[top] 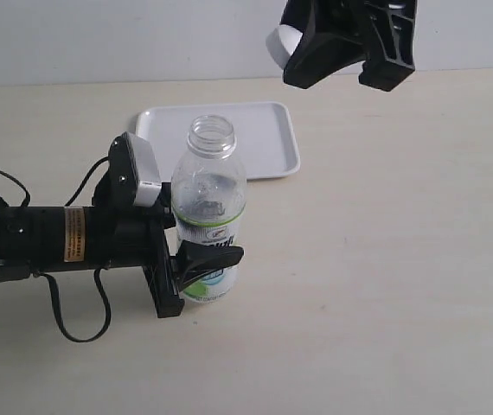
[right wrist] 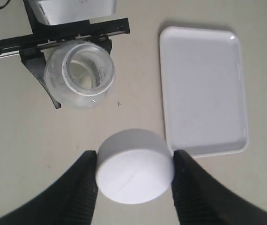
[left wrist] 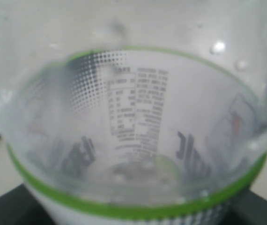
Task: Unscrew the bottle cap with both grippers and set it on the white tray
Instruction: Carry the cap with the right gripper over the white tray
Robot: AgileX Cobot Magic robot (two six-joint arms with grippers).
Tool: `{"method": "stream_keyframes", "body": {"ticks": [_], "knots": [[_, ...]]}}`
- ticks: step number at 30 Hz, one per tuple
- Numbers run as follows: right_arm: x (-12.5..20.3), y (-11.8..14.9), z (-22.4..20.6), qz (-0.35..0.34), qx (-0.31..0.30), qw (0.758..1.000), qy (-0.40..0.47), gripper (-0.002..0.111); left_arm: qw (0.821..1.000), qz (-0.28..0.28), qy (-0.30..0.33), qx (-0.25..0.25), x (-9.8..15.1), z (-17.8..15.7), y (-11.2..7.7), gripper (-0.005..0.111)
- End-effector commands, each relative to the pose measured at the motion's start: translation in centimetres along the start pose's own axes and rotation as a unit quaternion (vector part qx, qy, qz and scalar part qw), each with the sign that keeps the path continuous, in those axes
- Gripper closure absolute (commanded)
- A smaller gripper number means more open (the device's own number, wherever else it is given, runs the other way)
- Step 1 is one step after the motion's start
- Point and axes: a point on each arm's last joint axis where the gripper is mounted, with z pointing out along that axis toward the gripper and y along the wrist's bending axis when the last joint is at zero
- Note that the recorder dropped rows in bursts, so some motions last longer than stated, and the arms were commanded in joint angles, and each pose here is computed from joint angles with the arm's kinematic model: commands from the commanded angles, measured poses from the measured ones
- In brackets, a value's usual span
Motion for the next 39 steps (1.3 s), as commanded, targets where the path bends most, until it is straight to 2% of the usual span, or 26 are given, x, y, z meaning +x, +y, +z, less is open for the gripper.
{"method": "stream_keyframes", "body": {"ticks": [1, 6, 10, 14, 20, 26, 31, 36, 39], "knots": [[0.9, 0.9, -0.1, 0.032, -0.010, 0.999, 0.010, 0.108, 0.999, 0.017, -0.033, -0.006, -0.8, -0.2, 0.0, 0.107], [4.6, 1.0, 0.0, 0.071, -0.003, 0.996, 0.044, 0.108, 0.998, 0.032, -0.043, -0.014, -0.6, -0.5, -0.5, 0.107], [7.6, -1.1, 0.3, 0.133, 0.041, 0.990, 0.036, 0.108, 0.997, 0.021, -0.056, -0.048, -0.3, -1.0, -0.5, 0.107], [9.0, -3.2, 1.7, 0.176, 0.076, 0.981, 0.024, 0.108, 0.996, 0.005, -0.059, -0.072, 0.0, -1.3, -0.4, 0.107], [10.1, -5.9, 7.0, 0.272, 0.092, 0.958, -0.005, 0.108, 0.994, -0.006, -0.057, -0.089, 0.2, -1.6, -0.5, 0.107], [11.6, -8.1, 13.6, 0.318, 0.079, 0.945, -0.011, 0.108, 0.993, -0.015, -0.054, -0.099, 0.4, -1.8, -0.5, 0.107], [11.0, -9.3, 17.5, 0.368, 0.032, 0.929, -0.005, 0.108, 0.991, -0.037, -0.060, -0.113, 0.8, -1.7, -0.2, 0.107], [8.7, -10.6, 19.5, 0.381, 0.034, 0.924, -0.013, 0.108, 0.990, -0.049, -0.062, -0.114, 1.5, -1.4, -0.2, 0.107], [8.3, -11.6, 20.0, 0.396, 0.055, 0.917, 0.001, 0.108, 0.989, -0.056, -0.060, -0.123, 1.7, -1.4, 0.0, 0.107]]}}
